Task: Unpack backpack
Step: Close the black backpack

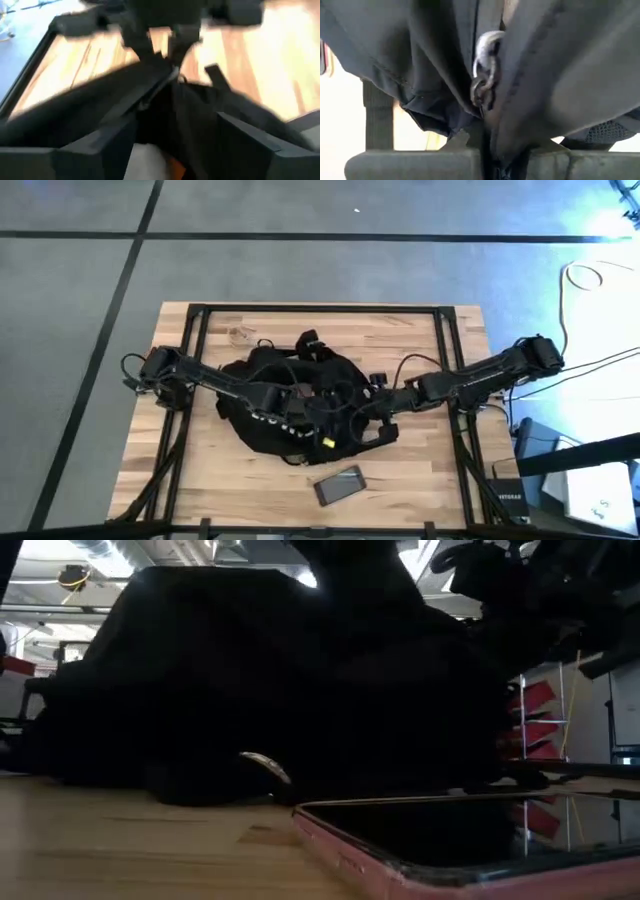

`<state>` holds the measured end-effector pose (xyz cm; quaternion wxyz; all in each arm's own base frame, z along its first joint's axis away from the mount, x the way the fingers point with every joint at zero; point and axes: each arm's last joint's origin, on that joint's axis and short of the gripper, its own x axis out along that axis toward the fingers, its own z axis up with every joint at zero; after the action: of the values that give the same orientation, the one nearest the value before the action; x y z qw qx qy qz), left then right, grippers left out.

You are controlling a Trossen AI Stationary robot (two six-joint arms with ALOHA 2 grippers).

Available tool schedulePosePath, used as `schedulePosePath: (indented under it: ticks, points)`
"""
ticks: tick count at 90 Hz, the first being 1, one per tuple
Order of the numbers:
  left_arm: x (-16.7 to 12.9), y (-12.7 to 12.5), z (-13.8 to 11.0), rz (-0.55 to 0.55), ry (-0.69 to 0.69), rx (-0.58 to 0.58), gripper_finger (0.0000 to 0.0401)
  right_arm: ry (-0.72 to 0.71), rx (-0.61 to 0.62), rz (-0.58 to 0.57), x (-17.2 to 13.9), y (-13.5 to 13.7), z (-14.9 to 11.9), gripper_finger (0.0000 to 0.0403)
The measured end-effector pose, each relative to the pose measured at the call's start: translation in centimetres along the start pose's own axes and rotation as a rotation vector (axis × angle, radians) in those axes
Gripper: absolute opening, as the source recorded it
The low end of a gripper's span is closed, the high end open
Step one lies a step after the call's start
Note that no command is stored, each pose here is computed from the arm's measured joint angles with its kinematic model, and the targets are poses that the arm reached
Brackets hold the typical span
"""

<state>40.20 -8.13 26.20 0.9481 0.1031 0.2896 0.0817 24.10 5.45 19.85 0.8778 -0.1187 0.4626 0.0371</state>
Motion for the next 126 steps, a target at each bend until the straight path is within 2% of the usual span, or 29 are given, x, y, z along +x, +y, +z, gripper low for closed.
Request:
schedulePosePath:
  ticks: [11,31,45,53,76,91,100,108,126]
  points:
    - [-1.2,1.5,1.0,-0.034,-0.035,-0.006,0.0229,0.019,0.007,0.002,0.0,0.0,-0.2,0.0029]
    - [-1.1,3.3,0.6,-0.098,0.015,-0.034,0.0198,0.022,0.006,0.001,0.0,0.0,-0.2,0.003]
    - [1.7,2.0,-0.9,-0.212,0.042,-0.043,0.0165,0.022,0.006,-0.001,0.0,0.0,-0.2,0.0031]
    - [2.4,1.2,-1.1,-0.269,0.026,-0.054,0.0142,0.021,0.006,-0.002,0.0,0.0,-0.2,0.0031]
    - [2.5,1.8,-1.0,-0.122,0.013,-0.022,0.0077,0.015,0.008,-0.009,0.0,-0.1,-0.1,0.0032]
    - [3.8,2.4,-1.7,-0.105,0.032,0.031,0.0052,0.012,0.01,-0.003,0.0,0.0,-0.1,0.0032]
    - [4.4,2.9,-1.9,-0.115,0.035,0.073,0.0051,-0.005,0.013,0.026,0.0,0.0,0.0,0.0032]
    - [4.6,3.1,-1.8,-0.156,0.007,0.075,0.0068,-0.009,0.013,0.033,0.0,0.1,0.1,0.0032]
    - [4.7,2.9,-1.4,-0.182,-0.047,0.086,0.0163,-0.008,0.013,0.04,0.0,0.1,0.1,0.0032]
